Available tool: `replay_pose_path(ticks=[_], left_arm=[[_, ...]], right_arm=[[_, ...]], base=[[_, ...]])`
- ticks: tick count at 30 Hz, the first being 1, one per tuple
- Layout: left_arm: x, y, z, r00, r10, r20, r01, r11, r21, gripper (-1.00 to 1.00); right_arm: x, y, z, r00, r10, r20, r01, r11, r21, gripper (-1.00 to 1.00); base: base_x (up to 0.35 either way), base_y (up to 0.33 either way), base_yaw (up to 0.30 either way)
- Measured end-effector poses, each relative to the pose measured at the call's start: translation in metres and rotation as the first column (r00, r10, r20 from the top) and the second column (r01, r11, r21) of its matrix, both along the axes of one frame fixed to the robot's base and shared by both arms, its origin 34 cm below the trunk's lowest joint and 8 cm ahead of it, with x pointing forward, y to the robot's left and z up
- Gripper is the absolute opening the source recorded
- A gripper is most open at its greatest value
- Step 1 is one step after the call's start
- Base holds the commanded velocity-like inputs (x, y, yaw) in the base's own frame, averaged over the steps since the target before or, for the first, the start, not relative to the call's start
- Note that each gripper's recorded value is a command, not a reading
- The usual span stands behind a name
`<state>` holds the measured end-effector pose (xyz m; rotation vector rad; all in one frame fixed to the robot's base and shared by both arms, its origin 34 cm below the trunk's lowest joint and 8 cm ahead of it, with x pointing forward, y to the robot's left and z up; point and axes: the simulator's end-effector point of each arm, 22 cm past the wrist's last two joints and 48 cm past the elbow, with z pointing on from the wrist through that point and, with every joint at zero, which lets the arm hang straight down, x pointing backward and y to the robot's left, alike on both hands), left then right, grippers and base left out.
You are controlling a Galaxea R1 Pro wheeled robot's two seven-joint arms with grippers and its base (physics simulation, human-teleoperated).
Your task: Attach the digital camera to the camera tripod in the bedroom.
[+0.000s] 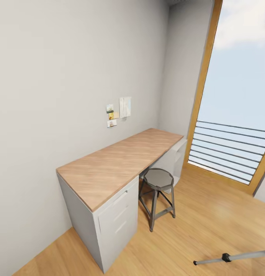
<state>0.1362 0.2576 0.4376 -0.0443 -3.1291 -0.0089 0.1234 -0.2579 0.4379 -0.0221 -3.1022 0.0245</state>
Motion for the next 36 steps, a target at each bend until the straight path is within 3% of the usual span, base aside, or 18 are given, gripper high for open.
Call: replay_pose_path(ticks=[36], left_arm=[[0.0003, 0.0002, 0.0, 1.0, -0.001, 0.001, 0.001, 1.0, 0.0, 1.0]], right_arm=[[0.002, -0.0014, -0.0001, 1.0, 0.016, 0.009, -0.016, 1.0, 0.0, 1.0]], base=[[0.0, 0.0, -0.283]])
